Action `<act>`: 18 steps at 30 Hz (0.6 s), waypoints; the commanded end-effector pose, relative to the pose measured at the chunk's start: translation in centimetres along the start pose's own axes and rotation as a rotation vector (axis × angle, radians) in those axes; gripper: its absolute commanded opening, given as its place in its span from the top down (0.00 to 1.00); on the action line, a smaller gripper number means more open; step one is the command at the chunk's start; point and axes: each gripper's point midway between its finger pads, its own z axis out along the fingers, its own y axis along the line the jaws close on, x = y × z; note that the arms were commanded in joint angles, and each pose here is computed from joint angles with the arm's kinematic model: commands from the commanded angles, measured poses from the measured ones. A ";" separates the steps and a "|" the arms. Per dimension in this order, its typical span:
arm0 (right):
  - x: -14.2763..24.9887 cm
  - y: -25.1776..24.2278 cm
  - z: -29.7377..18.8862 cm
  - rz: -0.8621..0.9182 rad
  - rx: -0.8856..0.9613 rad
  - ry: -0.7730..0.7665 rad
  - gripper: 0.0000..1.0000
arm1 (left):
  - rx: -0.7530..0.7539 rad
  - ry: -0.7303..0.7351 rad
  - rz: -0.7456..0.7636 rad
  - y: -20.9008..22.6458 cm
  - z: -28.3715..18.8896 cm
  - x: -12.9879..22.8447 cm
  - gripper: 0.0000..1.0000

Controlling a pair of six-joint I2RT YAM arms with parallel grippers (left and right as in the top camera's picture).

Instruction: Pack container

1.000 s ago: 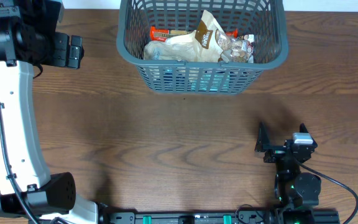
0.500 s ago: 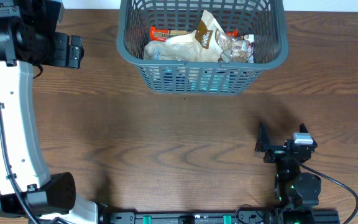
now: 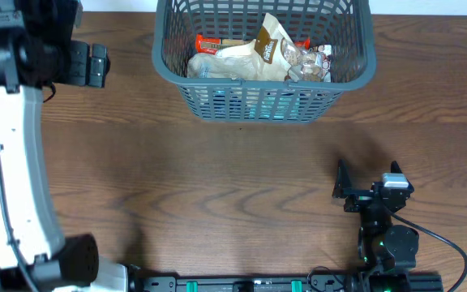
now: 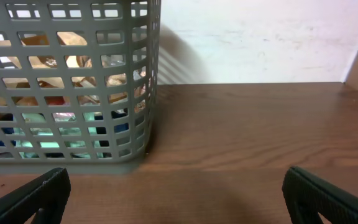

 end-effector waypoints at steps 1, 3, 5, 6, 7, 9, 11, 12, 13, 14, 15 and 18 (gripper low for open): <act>0.0 -0.3 0.0 0.014 0.015 -0.003 0.01 | 0.080 -0.148 -0.053 -2.0 -3.2 -0.6 0.01; 0.0 -0.3 0.0 0.014 0.015 -0.003 0.01 | 0.079 -0.207 -0.080 -2.5 -3.4 -0.1 0.01; 0.0 -0.3 0.0 0.014 0.015 -0.003 0.01 | 0.082 -0.256 -0.091 -3.3 -3.4 1.0 0.01; 0.0 -0.3 0.0 0.014 0.015 -0.003 0.01 | 0.085 -0.270 -0.092 -3.7 -3.3 1.7 0.01; 0.0 -0.3 0.0 0.014 0.015 -0.003 0.01 | 0.090 -0.288 -0.094 -4.2 -3.2 2.6 0.01; 0.0 -0.3 0.0 0.014 0.015 -0.003 0.01 | 0.101 -0.316 -0.084 -5.3 -2.9 4.7 0.01; 0.0 -0.3 0.0 0.014 0.015 -0.003 0.01 | 0.110 -0.336 -0.071 -6.2 -2.7 6.8 0.01; 0.0 -0.3 0.0 0.014 0.015 -0.003 0.01 | 0.115 -0.346 -0.064 -6.7 -2.6 8.0 0.01; 0.0 -0.3 0.0 0.014 0.015 -0.003 0.01 | 0.119 -0.355 -0.060 -7.1 -2.5 9.2 0.02; 0.0 -0.3 0.0 0.014 0.015 -0.003 0.01 | 0.123 -0.366 -0.064 -7.4 -2.5 10.2 0.01; 0.0 -0.3 0.0 0.014 0.015 -0.003 0.01 | 0.125 -0.383 -0.072 -7.7 -2.5 11.0 0.01; 0.0 -0.3 0.0 0.014 0.015 -0.003 0.01 | 0.125 -0.445 -0.101 -8.1 -2.3 13.4 0.01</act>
